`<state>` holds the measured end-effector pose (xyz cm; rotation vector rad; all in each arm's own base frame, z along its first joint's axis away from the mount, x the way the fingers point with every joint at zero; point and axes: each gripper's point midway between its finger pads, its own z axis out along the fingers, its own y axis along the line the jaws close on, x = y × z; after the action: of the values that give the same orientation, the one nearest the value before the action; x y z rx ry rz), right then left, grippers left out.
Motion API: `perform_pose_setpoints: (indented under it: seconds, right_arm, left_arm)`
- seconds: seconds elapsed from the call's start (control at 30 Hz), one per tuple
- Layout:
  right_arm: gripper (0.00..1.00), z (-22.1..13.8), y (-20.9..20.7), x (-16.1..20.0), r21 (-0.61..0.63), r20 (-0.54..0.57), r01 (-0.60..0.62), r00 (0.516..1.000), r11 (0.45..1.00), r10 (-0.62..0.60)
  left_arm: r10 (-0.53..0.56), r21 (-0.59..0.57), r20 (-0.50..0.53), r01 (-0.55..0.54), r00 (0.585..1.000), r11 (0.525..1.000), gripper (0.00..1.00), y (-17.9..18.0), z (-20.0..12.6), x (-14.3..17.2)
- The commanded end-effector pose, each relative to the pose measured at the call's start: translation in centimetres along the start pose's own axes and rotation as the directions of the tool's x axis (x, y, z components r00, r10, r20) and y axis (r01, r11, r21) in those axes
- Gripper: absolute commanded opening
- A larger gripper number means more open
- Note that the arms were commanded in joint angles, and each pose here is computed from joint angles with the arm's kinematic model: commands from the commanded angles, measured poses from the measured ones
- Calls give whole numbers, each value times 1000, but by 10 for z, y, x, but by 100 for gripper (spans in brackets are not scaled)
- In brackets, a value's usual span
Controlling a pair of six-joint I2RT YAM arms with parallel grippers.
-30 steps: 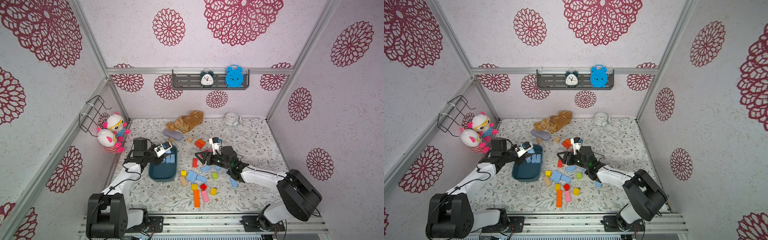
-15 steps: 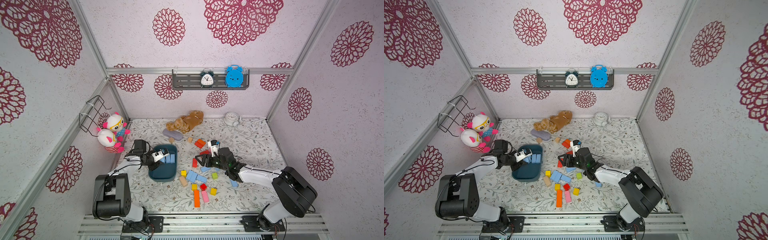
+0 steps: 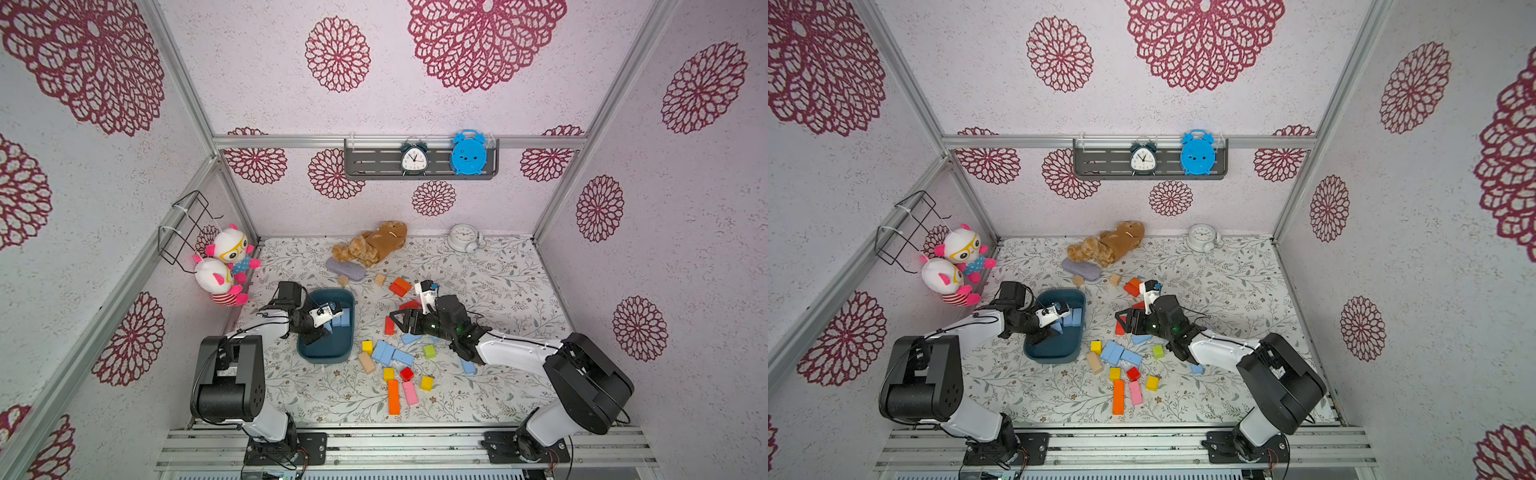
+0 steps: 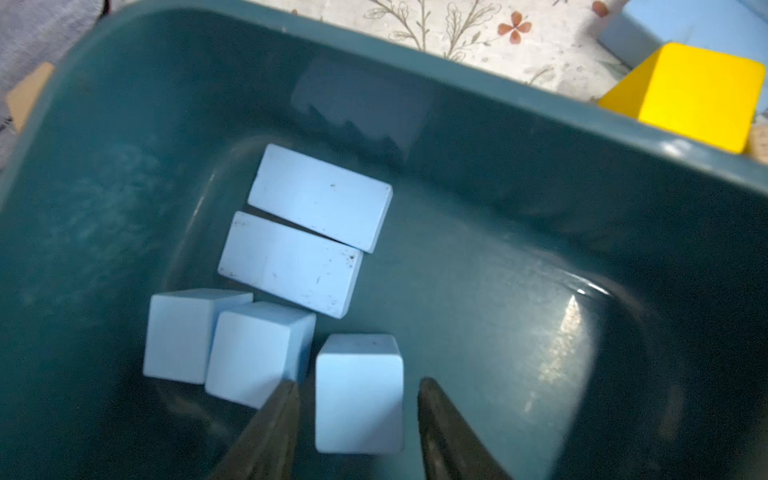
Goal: Pick out the blue building blocks
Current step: Place the building block in the storage box.
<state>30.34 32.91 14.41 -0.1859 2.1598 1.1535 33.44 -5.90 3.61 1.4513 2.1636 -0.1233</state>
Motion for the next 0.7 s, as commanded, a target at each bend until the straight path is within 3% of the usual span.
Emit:
perform_pose_setpoints:
  seconds: [0.0,0.23,0.4,0.53,0.67]
  right_arm:
    - [68,-1,17,-19,-36,54,34,998,999,-32]
    - [68,-1,19,-21,-42,62,34,998,999,-31]
    - [68,1,18,-20,-46,60,31,998,998,-28]
    - [68,3,15,-18,-31,52,30,998,999,-28]
    - [68,4,4,-13,51,39,46,998,998,-48]
  left_arm:
    - [90,-70,-30,-92,995,993,57,13,1,5]
    - [111,-157,-34,-115,993,981,59,25,0,5]
    - [128,-225,0,-125,992,966,70,34,-7,-4]
    - [136,-209,58,-121,989,970,79,25,-17,-16]
    - [86,-174,189,-52,978,983,85,14,-37,-44]
